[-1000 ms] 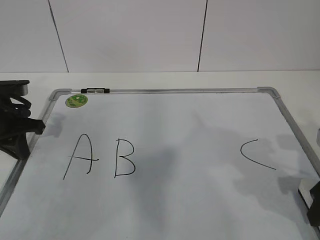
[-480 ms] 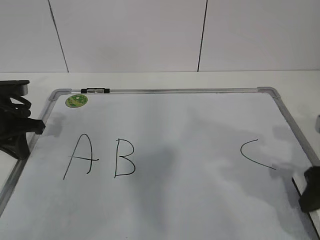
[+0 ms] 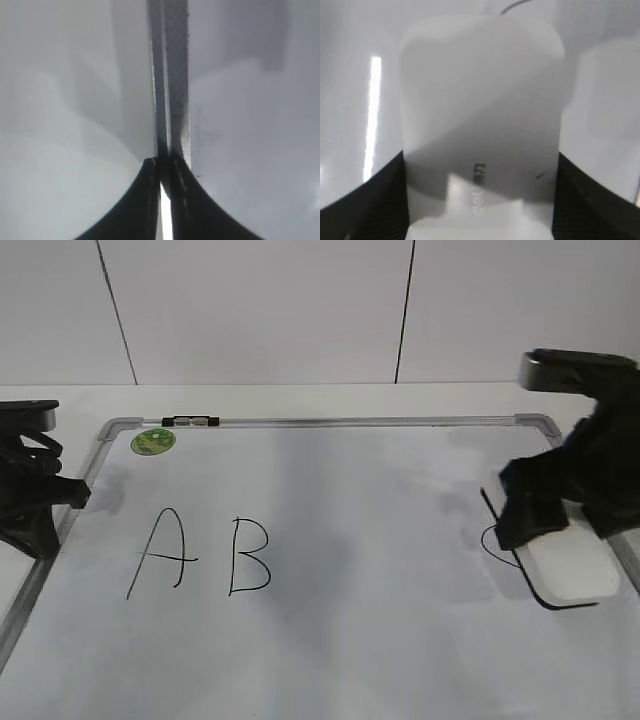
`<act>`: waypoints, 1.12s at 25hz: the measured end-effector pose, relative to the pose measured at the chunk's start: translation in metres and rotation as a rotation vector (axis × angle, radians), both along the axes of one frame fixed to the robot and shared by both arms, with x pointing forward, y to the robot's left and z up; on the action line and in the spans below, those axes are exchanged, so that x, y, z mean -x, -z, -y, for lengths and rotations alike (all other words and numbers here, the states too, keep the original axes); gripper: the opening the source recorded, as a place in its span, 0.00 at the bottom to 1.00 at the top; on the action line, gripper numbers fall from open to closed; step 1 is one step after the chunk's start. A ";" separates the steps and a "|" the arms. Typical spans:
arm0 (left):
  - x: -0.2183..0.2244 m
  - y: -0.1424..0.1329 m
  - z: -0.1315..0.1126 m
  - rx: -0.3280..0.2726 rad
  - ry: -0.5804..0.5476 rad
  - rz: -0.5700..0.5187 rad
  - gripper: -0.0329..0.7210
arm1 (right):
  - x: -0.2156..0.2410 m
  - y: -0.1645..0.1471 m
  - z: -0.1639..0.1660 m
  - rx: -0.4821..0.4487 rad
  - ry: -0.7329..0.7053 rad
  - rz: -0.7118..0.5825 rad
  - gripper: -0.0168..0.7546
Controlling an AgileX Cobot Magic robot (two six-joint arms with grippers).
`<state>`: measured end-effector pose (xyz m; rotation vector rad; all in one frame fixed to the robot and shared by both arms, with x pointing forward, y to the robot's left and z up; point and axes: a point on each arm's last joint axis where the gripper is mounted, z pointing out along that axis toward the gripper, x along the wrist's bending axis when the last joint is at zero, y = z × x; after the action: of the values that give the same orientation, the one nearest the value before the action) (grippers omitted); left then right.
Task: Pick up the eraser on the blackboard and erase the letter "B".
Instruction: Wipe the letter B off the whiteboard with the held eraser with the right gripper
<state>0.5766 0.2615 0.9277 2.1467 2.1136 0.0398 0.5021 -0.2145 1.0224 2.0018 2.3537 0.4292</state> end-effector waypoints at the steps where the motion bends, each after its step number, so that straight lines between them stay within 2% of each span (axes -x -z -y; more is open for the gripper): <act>1: 0.000 0.000 0.000 0.000 0.000 0.000 0.07 | -0.005 0.000 -0.008 0.011 -0.016 -0.003 0.72; 10: 0.000 0.000 0.000 0.000 0.000 0.000 0.07 | -0.055 0.020 -0.096 0.102 -0.145 -0.041 0.72; 20: 0.000 0.000 0.000 0.000 0.000 -0.001 0.07 | -0.078 0.039 -0.177 0.123 -0.255 -0.066 0.72; 28: 0.000 0.000 0.000 0.000 0.000 -0.001 0.07 | -0.087 0.063 -0.210 0.123 -0.300 -0.071 0.72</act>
<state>0.5765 0.2615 0.9277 2.1471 2.1139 0.0390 0.5886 -0.0042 0.9590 1.6448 2.6613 0.2143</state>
